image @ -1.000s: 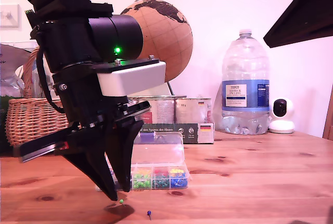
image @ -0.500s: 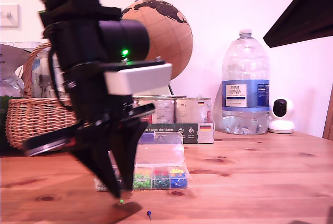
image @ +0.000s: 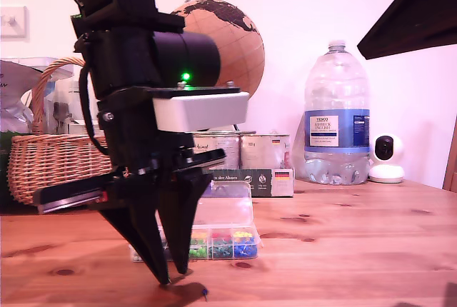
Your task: Sort the loose pins on the table into their correct compartments
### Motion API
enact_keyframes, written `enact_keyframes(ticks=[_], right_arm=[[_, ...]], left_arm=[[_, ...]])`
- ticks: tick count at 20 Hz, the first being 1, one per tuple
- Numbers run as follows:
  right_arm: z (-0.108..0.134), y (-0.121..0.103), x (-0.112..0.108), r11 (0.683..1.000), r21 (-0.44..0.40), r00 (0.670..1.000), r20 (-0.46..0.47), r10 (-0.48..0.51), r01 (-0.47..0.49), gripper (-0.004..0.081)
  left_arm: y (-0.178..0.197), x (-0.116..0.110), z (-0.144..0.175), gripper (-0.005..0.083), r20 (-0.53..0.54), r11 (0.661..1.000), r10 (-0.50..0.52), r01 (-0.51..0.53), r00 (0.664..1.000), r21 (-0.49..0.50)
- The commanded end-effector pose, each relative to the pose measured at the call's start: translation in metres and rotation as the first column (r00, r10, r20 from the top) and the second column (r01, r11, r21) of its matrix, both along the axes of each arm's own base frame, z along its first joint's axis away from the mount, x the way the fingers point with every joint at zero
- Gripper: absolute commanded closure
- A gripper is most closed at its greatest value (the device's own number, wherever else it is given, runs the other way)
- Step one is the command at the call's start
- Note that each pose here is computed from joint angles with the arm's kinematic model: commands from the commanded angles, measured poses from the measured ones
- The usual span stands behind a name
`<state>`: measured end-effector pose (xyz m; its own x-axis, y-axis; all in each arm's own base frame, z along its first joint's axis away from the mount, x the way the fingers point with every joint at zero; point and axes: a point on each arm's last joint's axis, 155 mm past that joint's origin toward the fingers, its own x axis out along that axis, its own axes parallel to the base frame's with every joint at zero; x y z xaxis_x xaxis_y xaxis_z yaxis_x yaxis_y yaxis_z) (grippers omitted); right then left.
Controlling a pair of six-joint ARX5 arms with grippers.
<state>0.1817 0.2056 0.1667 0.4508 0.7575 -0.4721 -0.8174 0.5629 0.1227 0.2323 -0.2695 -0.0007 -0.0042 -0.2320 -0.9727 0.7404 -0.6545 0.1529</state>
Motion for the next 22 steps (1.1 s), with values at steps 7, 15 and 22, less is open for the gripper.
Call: enact_keyframes(ticks=[7,15,22], right_arm=[[-0.001,0.004,-0.004,1.0,0.009,1.0,-0.005,0.025,-0.025,0.0783],[-0.001,0.004,-0.004,1.0,0.009,1.0,-0.004,0.025,-0.025,0.0783],[-0.001,0.004,-0.004,1.0,0.009,1.0,-0.004,0.025,-0.025,0.0783]], left_arm=[[0.012,0.001,-0.011,0.0631,-0.016,0.999,0.015,-0.014,1.0,0.047],[0.017,0.005,-0.012,0.0665,-0.004,0.998,0.02,-0.02,1.0,0.056],[0.018,0.007,-0.012,0.0705,0.0,0.998,0.021,-0.021,1.0,0.057]])
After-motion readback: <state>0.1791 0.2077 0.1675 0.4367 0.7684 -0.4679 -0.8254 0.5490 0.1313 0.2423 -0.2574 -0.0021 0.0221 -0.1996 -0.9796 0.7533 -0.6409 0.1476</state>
